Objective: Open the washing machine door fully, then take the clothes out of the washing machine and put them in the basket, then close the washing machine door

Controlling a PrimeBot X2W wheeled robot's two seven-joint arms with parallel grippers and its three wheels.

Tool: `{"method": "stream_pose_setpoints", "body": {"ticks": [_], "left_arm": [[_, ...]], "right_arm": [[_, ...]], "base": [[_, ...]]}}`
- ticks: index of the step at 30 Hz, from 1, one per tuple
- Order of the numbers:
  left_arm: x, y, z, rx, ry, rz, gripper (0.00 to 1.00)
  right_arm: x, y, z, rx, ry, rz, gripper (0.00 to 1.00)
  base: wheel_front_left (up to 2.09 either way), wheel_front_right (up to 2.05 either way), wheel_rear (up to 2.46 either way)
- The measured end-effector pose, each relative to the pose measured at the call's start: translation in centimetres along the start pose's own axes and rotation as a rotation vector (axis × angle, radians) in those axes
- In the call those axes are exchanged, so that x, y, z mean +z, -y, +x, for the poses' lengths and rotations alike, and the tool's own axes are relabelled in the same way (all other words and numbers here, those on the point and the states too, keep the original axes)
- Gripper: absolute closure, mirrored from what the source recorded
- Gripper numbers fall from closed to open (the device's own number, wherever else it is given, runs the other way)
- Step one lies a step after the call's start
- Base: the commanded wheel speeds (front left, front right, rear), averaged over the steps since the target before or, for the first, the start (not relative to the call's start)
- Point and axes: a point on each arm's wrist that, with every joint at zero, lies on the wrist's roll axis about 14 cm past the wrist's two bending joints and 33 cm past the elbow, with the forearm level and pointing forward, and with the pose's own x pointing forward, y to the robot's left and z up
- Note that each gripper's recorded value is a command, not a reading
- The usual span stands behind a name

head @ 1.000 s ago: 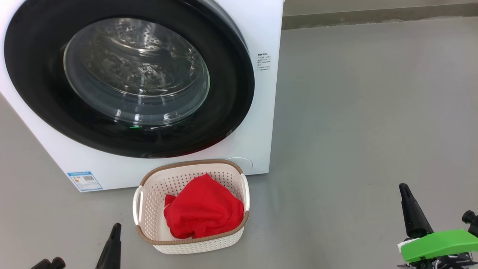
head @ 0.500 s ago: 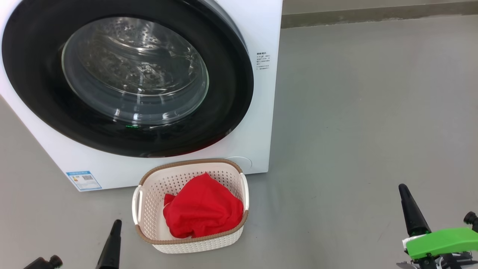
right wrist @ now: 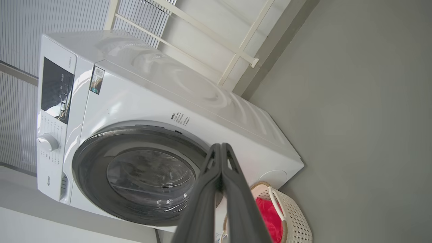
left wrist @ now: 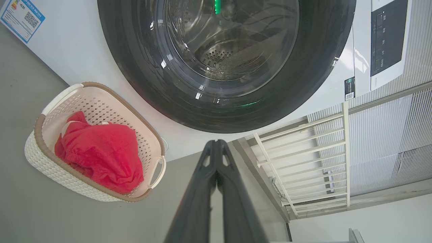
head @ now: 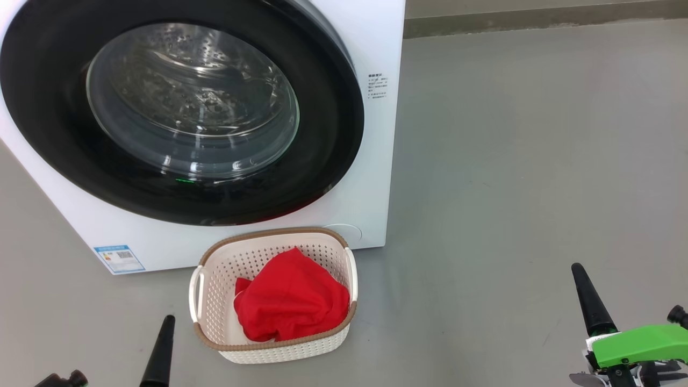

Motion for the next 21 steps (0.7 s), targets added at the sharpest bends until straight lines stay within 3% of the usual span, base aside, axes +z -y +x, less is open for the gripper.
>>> {"method": "stream_pose_setpoints", "body": {"ticks": [21], "left_arm": [[-0.25,0.95,0.92,-0.026,-0.022,-0.236,1.0]], "right_arm": [[-0.18,-0.36,0.66,0.011,-0.019,0.229,1.0]], "base": [[0.0,0.0,0.0]]}}
